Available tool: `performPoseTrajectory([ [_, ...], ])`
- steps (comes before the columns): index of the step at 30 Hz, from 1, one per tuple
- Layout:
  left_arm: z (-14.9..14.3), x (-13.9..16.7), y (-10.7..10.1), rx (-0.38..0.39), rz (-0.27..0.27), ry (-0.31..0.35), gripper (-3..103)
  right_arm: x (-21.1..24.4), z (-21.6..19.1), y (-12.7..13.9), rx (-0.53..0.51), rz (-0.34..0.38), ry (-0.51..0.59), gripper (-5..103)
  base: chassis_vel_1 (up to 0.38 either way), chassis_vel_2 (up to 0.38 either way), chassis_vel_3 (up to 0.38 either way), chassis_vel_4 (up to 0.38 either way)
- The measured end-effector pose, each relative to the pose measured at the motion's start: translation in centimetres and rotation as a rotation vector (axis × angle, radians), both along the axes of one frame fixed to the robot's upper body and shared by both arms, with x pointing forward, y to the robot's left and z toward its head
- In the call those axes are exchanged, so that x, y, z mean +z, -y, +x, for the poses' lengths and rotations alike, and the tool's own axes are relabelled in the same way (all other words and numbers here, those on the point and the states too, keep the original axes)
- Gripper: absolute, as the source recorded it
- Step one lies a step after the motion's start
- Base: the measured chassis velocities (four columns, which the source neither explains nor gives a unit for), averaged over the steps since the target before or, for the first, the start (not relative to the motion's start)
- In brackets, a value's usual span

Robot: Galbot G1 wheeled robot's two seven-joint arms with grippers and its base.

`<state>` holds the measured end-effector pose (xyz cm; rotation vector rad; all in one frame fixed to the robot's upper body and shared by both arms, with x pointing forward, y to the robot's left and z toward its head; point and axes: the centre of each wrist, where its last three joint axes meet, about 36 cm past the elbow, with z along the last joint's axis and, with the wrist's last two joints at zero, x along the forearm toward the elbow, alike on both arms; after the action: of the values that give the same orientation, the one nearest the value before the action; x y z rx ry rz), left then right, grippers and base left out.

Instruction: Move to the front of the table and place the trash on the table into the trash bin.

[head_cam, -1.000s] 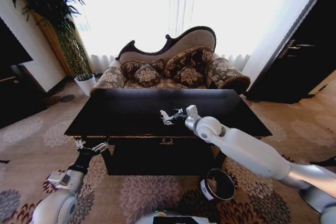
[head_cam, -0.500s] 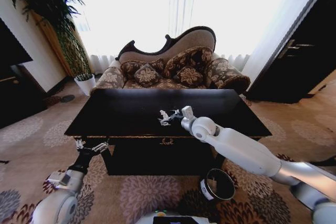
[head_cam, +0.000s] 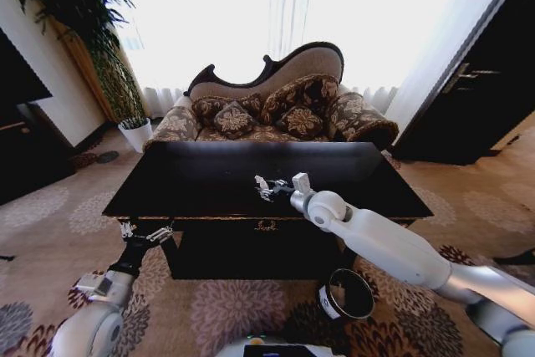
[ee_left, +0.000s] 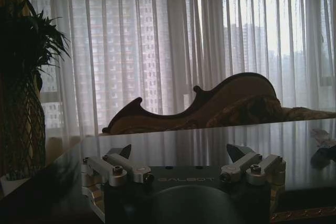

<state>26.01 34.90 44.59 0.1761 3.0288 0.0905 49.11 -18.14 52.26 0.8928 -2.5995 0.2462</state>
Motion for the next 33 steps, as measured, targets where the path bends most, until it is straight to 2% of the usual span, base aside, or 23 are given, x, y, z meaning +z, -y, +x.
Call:
performPoseTrajectory([
  [2,0.0,0.0,0.0,0.0,0.0,0.0,100,-0.1,-0.2,0.3,-0.006,0.003,-0.001,33,0.0,0.0,0.0,0.0],
  [4,0.0,0.0,0.0,0.0,0.0,0.0,100,-0.1,-0.3,0.5,-0.008,0.005,-0.002,33,0.0,0.0,0.0,0.0],
  [7,0.0,0.0,0.0,0.0,0.0,0.0,100,-0.1,-0.5,0.9,-0.013,0.007,-0.002,17,0.0,0.0,0.0,0.0],
  [8,0.0,0.0,0.0,0.0,0.0,0.0,100,-0.1,-0.5,0.9,-0.013,0.007,-0.002,17,0.0,0.0,0.0,0.0],
  [11,0.0,0.0,0.0,0.0,0.0,0.0,100,0.0,-0.6,1.0,-0.014,0.008,-0.002,2,0.0,0.0,0.0,0.0],
  [20,0.0,0.0,0.0,0.0,0.0,0.0,100,0.7,-1.6,2.1,-0.034,0.038,0.004,0,0.0,0.0,0.0,0.0],
  [23,0.0,0.0,0.0,0.0,0.0,0.0,100,1.2,-2.3,3.6,-0.063,0.041,0.024,0,0.0,0.0,0.0,0.0],
  [26,0.0,0.0,0.0,0.0,0.0,0.0,100,1.2,-3.3,6.1,-0.104,0.033,0.098,0,0.0,0.0,0.0,0.0],
  [33,0.0,0.0,0.0,0.0,0.0,0.0,100,0.6,-6.4,8.6,-0.167,0.066,0.135,0,0.0,0.0,0.0,0.0],
])
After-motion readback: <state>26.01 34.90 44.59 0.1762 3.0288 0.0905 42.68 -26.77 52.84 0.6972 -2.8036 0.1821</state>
